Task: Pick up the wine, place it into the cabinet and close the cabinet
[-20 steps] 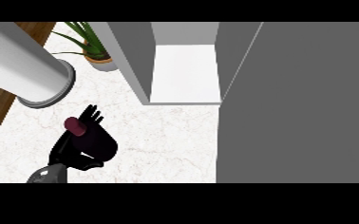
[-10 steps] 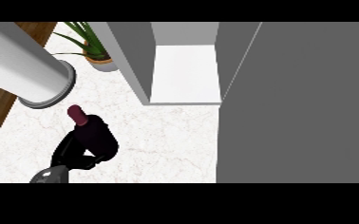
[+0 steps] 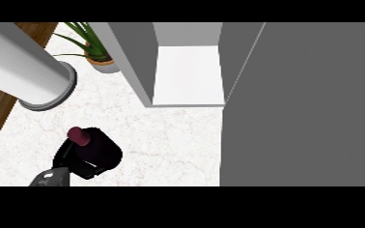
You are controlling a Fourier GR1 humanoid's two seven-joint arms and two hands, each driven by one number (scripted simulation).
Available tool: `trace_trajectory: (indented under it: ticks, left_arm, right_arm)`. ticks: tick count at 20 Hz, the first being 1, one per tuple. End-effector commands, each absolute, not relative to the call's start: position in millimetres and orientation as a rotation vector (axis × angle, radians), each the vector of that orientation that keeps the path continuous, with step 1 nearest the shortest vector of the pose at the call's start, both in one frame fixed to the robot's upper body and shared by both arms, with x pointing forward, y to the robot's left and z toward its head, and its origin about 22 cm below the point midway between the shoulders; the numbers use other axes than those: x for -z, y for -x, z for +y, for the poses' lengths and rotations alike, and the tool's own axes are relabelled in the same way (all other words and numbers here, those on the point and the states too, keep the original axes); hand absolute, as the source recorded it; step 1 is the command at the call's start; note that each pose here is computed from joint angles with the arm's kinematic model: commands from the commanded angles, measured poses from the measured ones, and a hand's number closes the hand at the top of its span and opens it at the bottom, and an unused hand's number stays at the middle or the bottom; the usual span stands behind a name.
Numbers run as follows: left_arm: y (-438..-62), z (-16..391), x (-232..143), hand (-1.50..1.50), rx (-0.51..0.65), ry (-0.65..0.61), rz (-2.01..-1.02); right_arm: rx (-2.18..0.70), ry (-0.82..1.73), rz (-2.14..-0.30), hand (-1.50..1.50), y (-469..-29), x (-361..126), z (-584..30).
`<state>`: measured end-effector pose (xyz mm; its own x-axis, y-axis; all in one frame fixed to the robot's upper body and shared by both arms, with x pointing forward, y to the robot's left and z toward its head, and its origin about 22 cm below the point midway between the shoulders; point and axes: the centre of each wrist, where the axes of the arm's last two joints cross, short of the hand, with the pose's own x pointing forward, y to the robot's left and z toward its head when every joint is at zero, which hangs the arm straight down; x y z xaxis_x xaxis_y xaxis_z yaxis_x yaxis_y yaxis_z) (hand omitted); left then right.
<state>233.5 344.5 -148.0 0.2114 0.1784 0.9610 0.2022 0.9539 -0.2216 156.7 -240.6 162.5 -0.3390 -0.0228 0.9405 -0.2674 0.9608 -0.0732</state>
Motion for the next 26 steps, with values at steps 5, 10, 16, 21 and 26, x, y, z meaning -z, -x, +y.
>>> trace_trajectory:
  ticks: [5, 10, 16, 21, 26]
  left_arm:
    - [-192, 325, 173, 1.5, -0.134, 0.288, -1.532]
    - [-136, 306, 192, 1.5, -0.287, 0.198, -1.635]
    - [-173, 271, 171, 1.5, -0.294, 0.367, -1.711]
    - [-146, 275, 142, 1.5, -0.276, 0.365, -1.74]
    - [-175, 256, 92, 1.5, -0.272, 0.377, -1.761]
  right_arm:
    - [-0.234, -0.2, -1.907, -1.5, -160, -158, -235]
    - [-0.236, -0.189, -1.898, -1.5, -158, -158, -245]
    - [-0.226, -0.207, -1.903, -1.5, -164, -160, -236]
    - [-0.217, -0.206, -1.893, -1.5, -168, -162, -233]
    - [-0.22, -0.205, -1.9, -1.5, -177, -167, -247]
